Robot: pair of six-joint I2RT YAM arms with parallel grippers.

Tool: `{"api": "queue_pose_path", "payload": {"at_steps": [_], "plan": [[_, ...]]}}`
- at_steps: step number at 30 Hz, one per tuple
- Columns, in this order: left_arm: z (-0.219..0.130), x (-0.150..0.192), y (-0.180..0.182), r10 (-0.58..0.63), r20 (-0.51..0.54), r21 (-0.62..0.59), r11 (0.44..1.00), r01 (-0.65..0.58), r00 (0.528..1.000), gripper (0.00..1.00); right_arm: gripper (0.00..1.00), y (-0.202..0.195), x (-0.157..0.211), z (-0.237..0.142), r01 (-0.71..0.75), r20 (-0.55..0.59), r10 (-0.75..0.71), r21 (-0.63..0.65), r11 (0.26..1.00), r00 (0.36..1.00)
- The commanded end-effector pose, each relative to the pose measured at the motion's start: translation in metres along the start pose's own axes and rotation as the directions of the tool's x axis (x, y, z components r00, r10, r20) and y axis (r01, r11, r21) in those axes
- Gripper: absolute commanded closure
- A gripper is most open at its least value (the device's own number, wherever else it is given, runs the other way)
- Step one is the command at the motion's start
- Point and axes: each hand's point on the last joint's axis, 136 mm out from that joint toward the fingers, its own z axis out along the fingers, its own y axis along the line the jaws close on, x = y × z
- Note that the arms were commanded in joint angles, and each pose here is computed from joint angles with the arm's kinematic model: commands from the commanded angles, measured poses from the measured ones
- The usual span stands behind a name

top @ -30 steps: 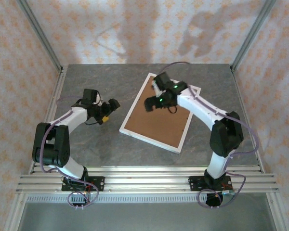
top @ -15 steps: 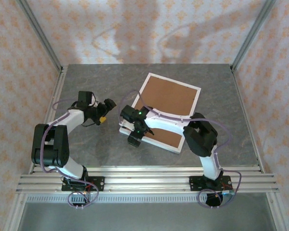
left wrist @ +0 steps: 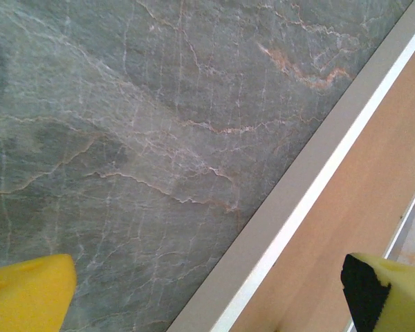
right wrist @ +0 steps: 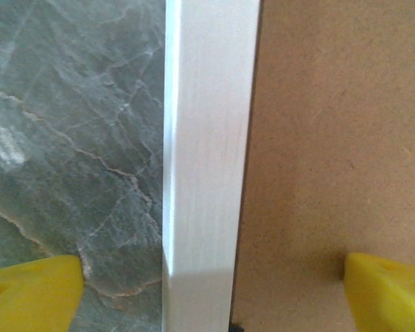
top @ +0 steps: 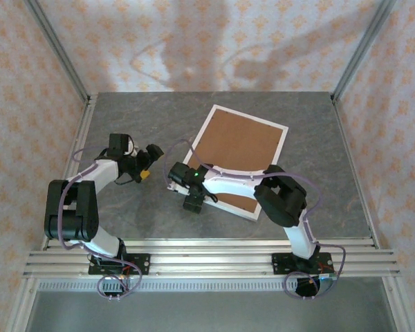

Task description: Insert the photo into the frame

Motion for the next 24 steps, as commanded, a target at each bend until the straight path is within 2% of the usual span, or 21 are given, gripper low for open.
{"api": "queue_pose_path", "payload": {"at_steps": [1,3,5,10,18,24], "plan": [[-0.007,0.002,-0.001,0.019,-0.001,0.008,1.0,-0.019,1.0,0.0,0.98,0.006,0.031,0.041,0.017,-0.147,-0.012,0.036,0.999,0.989],[-0.006,0.004,0.002,0.01,-0.003,0.006,1.0,-0.01,1.0,0.0,1.0,0.021,0.041,0.045,0.078,-0.192,-0.084,-0.038,0.996,0.978],[-0.004,0.005,0.002,-0.001,-0.006,0.016,1.0,0.001,1.0,0.0,1.0,0.025,0.038,0.045,0.1,-0.144,-0.104,-0.035,0.994,0.984],[-0.004,0.011,0.004,-0.019,-0.022,0.024,1.0,0.019,1.0,0.0,1.0,0.008,0.005,0.01,0.014,-0.033,-0.015,-0.037,0.999,0.999],[-0.001,0.034,-0.017,-0.054,-0.099,0.124,0.99,0.066,0.994,0.01,1.0,-0.028,-0.052,-0.065,-0.072,0.179,0.077,-0.031,0.997,0.981],[0.007,0.048,-0.019,-0.095,-0.108,0.141,0.984,0.11,0.99,0.04,1.0,-0.042,-0.066,-0.092,-0.114,0.244,0.12,-0.038,0.993,0.962]]}}
